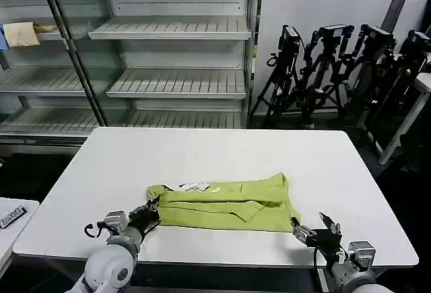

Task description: Fold and organize the clothes.

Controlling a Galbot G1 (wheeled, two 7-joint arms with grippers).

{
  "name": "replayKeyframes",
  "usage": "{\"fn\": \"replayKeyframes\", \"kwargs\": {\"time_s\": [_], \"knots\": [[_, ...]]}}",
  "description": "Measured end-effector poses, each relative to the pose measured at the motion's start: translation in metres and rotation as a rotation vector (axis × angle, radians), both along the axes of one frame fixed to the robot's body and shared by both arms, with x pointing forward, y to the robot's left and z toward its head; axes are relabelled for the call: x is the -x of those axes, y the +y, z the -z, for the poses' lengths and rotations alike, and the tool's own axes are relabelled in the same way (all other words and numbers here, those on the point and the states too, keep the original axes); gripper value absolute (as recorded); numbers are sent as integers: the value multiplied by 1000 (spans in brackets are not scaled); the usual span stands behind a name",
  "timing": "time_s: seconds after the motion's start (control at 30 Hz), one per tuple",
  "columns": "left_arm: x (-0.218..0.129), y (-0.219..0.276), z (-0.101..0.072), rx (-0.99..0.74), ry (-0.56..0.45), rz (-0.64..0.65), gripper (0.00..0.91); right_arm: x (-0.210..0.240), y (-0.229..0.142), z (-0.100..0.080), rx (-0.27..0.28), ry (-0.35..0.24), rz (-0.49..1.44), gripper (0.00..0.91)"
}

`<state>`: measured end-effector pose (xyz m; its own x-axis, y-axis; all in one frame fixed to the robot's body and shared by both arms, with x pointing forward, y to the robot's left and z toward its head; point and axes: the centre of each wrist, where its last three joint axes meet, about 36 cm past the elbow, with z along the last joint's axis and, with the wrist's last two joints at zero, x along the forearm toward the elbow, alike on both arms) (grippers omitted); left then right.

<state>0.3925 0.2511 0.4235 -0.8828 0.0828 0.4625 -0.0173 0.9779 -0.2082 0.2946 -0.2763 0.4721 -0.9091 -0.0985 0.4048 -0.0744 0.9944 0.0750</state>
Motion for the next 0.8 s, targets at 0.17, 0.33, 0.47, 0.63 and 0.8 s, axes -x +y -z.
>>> {"fn": "replayKeyframes", "kwargs": {"time_s": [0.17, 0.33, 0.47, 0.63, 0.8], "knots": [[-1, 13, -8, 35, -11, -30, 81, -1, 0, -1, -1, -3, 1, 907], [-3, 34, -16, 61, -13, -71, 81, -3, -1, 0, -3, -3, 3, 907], [-6, 54, -27, 81, -24, -108, 81, -5, -2, 2, -5, -1, 6, 907], [-7, 67, -46, 142, -46, -128, 81, -6, -2, 4, -7, 4, 5, 907], [-5, 61, -66, 268, -75, -93, 91, -6, -4, 9, -4, 18, 12, 907]]}}
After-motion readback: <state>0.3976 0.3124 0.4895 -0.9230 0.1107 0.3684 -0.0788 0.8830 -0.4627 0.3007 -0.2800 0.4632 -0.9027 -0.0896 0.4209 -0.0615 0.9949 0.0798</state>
